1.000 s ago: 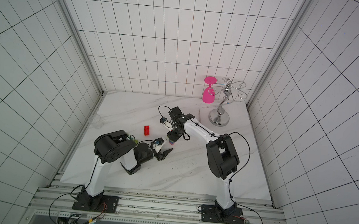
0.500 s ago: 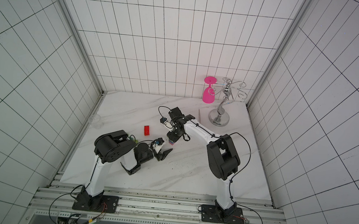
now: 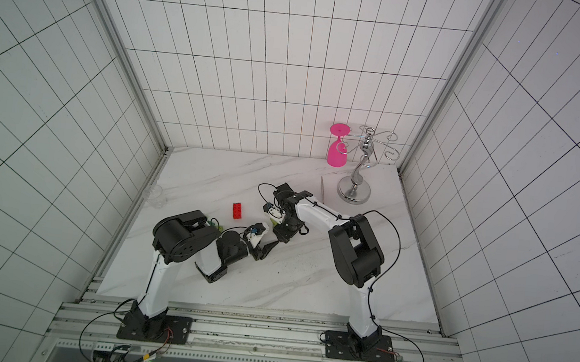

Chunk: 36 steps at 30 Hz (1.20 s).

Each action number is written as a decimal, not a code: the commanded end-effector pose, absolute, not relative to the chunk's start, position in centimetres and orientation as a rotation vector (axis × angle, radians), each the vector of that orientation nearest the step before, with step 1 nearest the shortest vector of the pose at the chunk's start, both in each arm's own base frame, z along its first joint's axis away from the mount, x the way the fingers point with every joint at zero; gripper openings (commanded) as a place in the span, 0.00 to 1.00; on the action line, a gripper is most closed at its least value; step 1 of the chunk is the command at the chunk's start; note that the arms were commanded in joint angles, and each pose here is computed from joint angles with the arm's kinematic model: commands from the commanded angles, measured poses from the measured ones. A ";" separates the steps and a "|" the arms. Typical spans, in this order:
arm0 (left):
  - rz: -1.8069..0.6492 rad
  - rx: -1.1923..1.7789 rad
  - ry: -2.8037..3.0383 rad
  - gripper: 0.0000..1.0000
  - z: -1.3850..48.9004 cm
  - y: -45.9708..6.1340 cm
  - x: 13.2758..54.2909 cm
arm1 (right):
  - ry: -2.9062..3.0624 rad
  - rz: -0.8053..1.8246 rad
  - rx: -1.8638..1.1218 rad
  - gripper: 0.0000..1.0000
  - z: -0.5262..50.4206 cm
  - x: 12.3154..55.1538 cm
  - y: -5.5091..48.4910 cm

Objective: Assemble a spoon with lego
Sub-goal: Assemble the lego brick with the lego brick, then pick up the lego brick from the center of the board.

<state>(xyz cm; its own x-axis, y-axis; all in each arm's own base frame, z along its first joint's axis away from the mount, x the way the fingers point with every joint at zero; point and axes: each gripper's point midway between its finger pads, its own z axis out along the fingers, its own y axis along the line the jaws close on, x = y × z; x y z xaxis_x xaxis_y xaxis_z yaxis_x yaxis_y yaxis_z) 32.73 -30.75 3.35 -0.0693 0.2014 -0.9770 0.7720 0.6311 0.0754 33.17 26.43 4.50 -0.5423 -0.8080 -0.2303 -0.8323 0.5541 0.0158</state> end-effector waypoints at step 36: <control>-0.688 0.765 1.583 0.44 3.8 -32.8 34.7 | 2.251 0.480 -0.854 0.66 18.6 30.9 25.0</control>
<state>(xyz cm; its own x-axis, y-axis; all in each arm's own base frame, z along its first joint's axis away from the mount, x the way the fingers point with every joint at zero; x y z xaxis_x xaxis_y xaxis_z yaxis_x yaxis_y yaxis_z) 34.71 -32.54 4.09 -0.1032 0.1021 -0.9894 0.7852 0.6190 -0.0180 31.19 24.82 19.84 -0.5379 -0.4415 -0.7181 -0.6875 0.7227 0.0707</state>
